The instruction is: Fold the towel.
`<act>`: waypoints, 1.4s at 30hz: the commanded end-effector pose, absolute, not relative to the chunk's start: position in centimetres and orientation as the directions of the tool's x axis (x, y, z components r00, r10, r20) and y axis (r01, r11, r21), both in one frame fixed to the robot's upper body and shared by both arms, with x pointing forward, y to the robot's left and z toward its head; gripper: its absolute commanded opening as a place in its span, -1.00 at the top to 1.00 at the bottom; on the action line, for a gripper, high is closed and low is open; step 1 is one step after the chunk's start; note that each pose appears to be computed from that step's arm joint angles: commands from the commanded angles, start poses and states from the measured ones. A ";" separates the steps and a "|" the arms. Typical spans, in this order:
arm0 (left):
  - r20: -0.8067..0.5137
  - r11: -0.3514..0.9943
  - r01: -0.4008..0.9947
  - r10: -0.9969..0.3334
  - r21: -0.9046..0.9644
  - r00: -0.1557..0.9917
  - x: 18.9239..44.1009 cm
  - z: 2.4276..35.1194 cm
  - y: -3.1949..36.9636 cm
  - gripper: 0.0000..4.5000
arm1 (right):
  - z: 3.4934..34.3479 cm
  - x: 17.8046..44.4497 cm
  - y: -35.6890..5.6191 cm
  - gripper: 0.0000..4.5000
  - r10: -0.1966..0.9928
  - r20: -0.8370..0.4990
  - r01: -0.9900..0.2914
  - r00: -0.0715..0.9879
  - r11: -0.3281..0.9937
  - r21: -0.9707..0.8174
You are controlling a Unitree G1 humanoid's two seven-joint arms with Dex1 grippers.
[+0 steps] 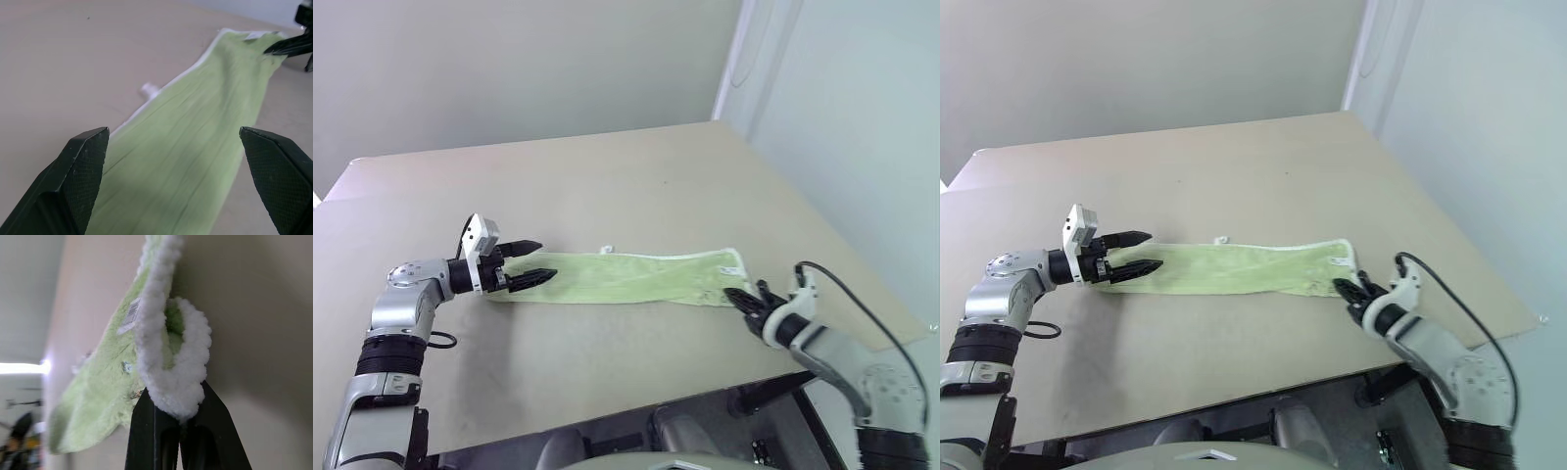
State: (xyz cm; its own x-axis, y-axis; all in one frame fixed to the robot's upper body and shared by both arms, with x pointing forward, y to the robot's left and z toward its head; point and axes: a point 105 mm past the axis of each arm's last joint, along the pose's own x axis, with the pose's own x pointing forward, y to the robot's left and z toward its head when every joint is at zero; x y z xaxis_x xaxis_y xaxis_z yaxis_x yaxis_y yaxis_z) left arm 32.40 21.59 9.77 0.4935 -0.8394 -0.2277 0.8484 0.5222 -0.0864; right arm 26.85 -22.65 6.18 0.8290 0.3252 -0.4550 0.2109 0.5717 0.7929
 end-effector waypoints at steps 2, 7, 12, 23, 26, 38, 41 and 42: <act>-0.204 0.518 0.855 -0.839 -0.017 0.504 33.2 11.6 21.7 -1.00 | 8.5 27.2 -25.1 0.98 0.314 -0.398 0.147 0.862 0.598 0.788; -0.203 0.522 0.853 -0.836 -0.008 0.510 33.6 11.7 21.5 -1.00 | 12.5 28.5 -26.6 0.98 0.333 -0.344 0.024 0.878 0.687 0.726; -0.201 0.524 0.852 -0.834 0.006 0.514 33.9 12.6 21.3 -1.00 | 15.1 28.8 -23.3 0.98 0.447 -0.318 -0.181 0.836 0.772 0.610; -0.211 0.525 0.851 -0.830 0.015 0.516 33.9 12.5 21.0 -1.00 | 16.2 26.8 -15.4 0.98 0.708 -0.344 -0.546 0.617 0.700 0.461; -0.215 0.517 0.856 -0.834 0.014 0.508 33.9 12.2 20.5 -1.00 | 15.3 27.0 -13.2 0.98 0.744 -0.350 -0.582 0.569 0.665 0.467; -0.226 0.517 0.856 -0.834 0.002 0.504 34.0 10.8 21.2 -1.00 | 9.1 28.9 -8.0 0.98 0.724 -0.496 -0.564 0.480 0.687 0.458; -0.230 0.519 0.855 -0.831 0.003 0.506 33.9 10.5 21.4 -1.00 | 8.5 29.1 -7.4 0.98 0.719 -0.502 -0.560 0.480 0.692 0.456; -0.231 0.519 0.855 -0.831 0.003 0.506 33.9 10.4 21.5 -1.00 | 8.3 29.2 -7.3 0.98 0.716 -0.504 -0.557 0.482 0.695 0.455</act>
State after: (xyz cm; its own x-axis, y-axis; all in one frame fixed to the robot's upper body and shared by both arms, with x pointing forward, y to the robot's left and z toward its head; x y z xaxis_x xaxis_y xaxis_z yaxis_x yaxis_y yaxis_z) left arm 33.57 21.24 9.28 0.4970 -0.8316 -0.2478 0.8521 0.5217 -0.0421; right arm 28.68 -7.56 7.47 0.4669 0.7130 -0.5231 -0.5350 0.6987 0.4749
